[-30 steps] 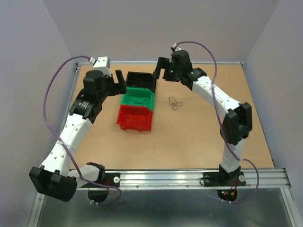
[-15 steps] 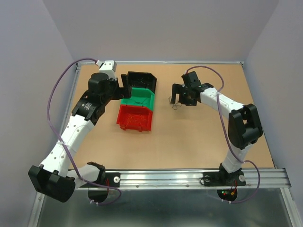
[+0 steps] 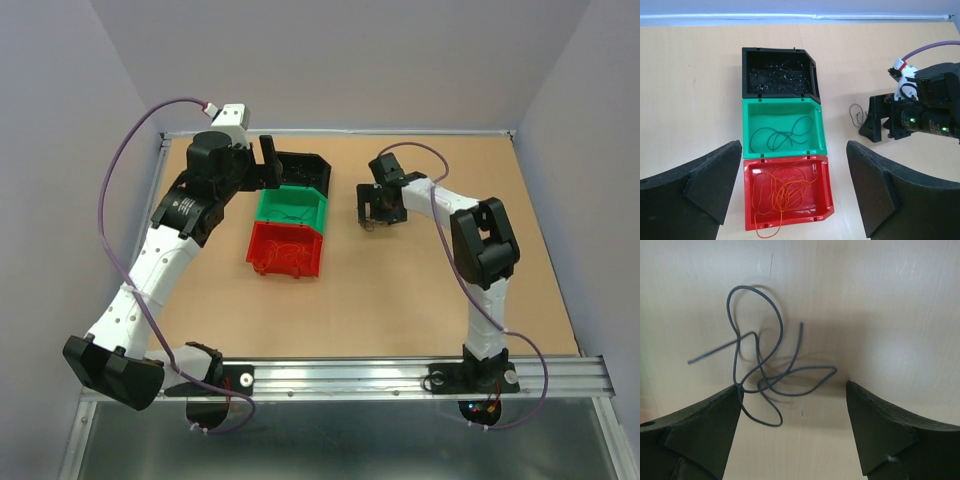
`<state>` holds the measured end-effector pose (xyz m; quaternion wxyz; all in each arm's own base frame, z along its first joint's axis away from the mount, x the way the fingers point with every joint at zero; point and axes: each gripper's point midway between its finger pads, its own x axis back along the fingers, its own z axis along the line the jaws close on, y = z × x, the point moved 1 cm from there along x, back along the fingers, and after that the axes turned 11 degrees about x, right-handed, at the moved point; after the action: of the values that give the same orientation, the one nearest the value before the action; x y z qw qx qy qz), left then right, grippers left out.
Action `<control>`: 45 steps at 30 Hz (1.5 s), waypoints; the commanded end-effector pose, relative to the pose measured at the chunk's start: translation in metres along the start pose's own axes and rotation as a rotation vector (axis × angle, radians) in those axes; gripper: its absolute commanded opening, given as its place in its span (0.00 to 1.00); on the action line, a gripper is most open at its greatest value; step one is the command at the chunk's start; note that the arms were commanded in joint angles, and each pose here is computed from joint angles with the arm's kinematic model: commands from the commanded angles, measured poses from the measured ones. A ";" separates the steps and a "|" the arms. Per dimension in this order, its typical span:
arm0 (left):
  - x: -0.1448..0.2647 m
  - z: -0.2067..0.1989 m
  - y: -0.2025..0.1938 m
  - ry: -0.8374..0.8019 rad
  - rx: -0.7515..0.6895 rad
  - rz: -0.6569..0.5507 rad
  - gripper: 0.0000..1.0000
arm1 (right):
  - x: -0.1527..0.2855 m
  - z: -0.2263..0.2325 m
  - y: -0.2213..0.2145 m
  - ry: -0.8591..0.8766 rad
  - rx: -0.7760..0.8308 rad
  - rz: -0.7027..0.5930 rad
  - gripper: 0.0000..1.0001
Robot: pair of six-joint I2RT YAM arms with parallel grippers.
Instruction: Untangle the cables
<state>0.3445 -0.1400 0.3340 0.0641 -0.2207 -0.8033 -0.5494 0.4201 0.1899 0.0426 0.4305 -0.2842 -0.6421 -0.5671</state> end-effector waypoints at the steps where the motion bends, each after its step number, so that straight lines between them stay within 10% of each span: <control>1: 0.006 -0.010 0.027 -0.013 -0.018 -0.067 0.97 | 0.005 0.004 0.033 -0.057 0.070 -0.066 0.87; 6: 0.004 -0.008 0.028 0.001 -0.023 -0.070 0.98 | -0.012 -0.002 0.019 -0.117 0.114 -0.016 0.66; 11: 0.000 -0.006 0.026 0.012 -0.025 -0.068 0.97 | -0.002 0.001 0.032 -0.103 0.127 -0.051 0.00; 26: -0.001 -0.001 0.023 0.030 -0.030 -0.071 0.98 | 0.150 0.117 0.194 0.506 0.188 -0.554 0.01; 42: 0.000 0.005 0.018 0.052 -0.063 -0.057 0.97 | 0.049 0.224 0.118 0.605 0.335 -0.334 0.00; 45: 0.000 0.005 0.016 0.049 -0.062 -0.049 0.98 | 0.037 0.221 0.112 0.569 0.301 -0.307 0.31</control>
<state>0.3561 -0.1322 0.3333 0.0788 -0.1978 -0.7875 -0.5783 0.4391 0.4286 0.1242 0.5571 0.0576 -0.6047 -0.5663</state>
